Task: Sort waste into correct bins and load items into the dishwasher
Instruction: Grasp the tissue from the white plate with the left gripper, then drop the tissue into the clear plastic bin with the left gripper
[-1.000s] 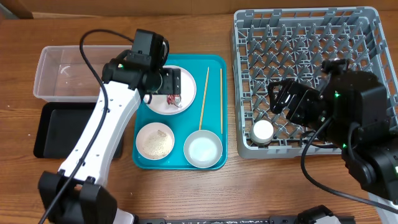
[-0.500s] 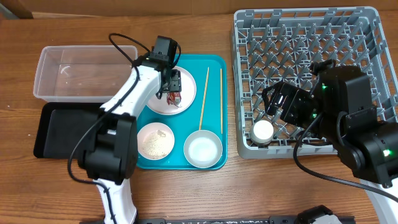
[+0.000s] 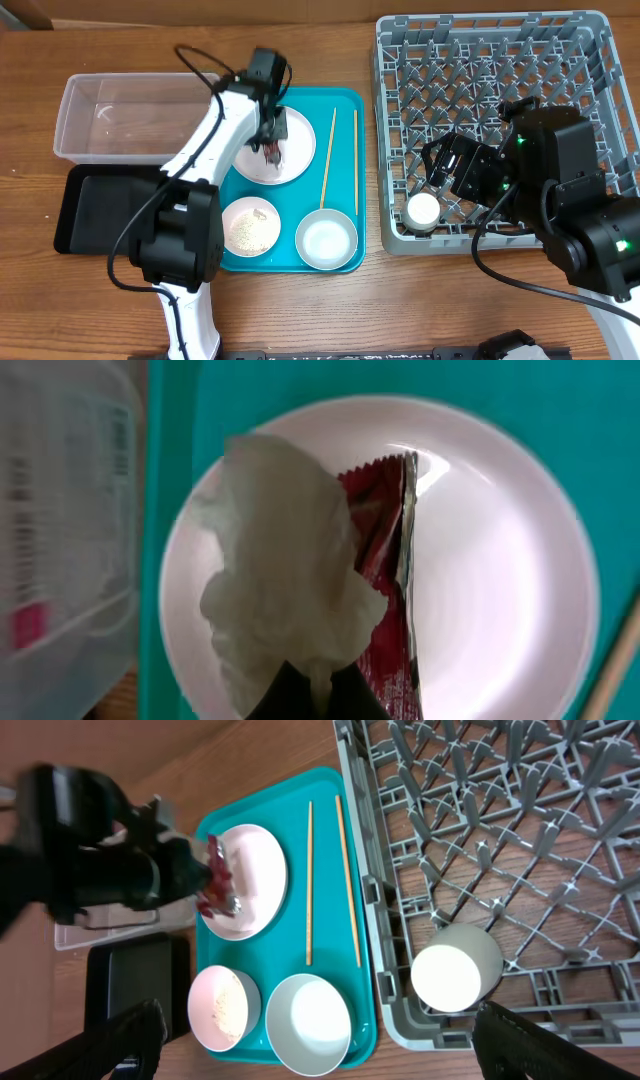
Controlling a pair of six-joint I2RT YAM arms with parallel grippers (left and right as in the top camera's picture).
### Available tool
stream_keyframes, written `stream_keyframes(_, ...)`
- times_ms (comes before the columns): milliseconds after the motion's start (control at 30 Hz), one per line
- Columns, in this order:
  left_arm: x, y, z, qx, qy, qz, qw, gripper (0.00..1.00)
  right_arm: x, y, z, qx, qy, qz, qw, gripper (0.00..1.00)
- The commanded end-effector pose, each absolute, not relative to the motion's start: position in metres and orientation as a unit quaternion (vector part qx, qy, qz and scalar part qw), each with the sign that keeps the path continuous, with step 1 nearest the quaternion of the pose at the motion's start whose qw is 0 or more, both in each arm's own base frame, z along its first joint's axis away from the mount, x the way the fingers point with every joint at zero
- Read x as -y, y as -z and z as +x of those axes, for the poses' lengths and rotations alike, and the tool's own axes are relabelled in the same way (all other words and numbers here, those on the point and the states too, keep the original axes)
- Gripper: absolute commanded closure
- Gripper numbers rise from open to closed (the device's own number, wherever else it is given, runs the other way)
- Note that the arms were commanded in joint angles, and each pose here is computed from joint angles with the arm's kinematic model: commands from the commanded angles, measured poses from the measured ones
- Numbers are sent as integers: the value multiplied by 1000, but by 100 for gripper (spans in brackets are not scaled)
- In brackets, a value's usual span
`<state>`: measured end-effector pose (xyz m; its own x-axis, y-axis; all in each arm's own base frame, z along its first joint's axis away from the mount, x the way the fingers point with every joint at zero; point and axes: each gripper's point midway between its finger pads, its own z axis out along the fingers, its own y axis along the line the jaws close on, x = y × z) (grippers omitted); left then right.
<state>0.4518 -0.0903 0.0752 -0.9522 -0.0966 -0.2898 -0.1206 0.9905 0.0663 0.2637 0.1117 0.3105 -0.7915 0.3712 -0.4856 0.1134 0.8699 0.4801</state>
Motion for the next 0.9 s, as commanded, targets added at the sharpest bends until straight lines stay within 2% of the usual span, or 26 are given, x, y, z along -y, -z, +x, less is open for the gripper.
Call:
stream_keyframes(0,93,-118,463,-981,-21,-67,182,96,-112,-316,263,-918,-224,131,301,0)
stream_keyframes(133,92,-112,459,-983,-25,-65,171,95,-112,-315,263,-918,-224,131,301,0)
stream_keyframes(167,92,-109,457,-983,-26,-65,168,90,-112,-315,263,-918,-223,131,300,0)
stream_keyframes(200,91,-104,455,-984,-27,-65,164,59,-112,-314,262,-919,-222,132,297,0)
stream_keyframes(233,91,-100,454,-984,-27,-65,163,39,-112,-313,261,-920,-221,132,296,0)
stream_keyframes(267,92,-96,454,-984,-26,-64,162,24,-112,-313,261,-920,-221,132,294,0)
stream_keyframes(300,92,-92,452,-985,-26,-63,160,14,-111,-313,260,-921,-220,132,293,0)
stream_keyframes(367,92,-85,451,-985,-28,-59,159,4,-111,-312,260,-921,-220,132,293,0)
stream_keyframes(500,84,-70,451,-984,-39,-56,162,8,-111,-312,260,-922,-219,132,292,0)
stream_keyframes(633,80,-52,450,-984,-38,-60,166,20,-111,-311,259,-922,-218,133,290,0)
stream_keyframes(700,80,-46,451,-983,-39,-61,170,35,-111,-311,259,-922,-218,133,290,0)
stream_keyframes(767,77,-43,452,-982,-46,-62,171,60,-111,-311,259,-922,-218,133,290,0)
stream_keyframes(833,77,-42,452,-982,-48,-62,170,69,-111,-311,258,-923,-218,133,289,0)
stream_keyframes(867,76,-42,452,-982,-48,-62,170,79,-111,-311,258,-923,-217,133,288,0)
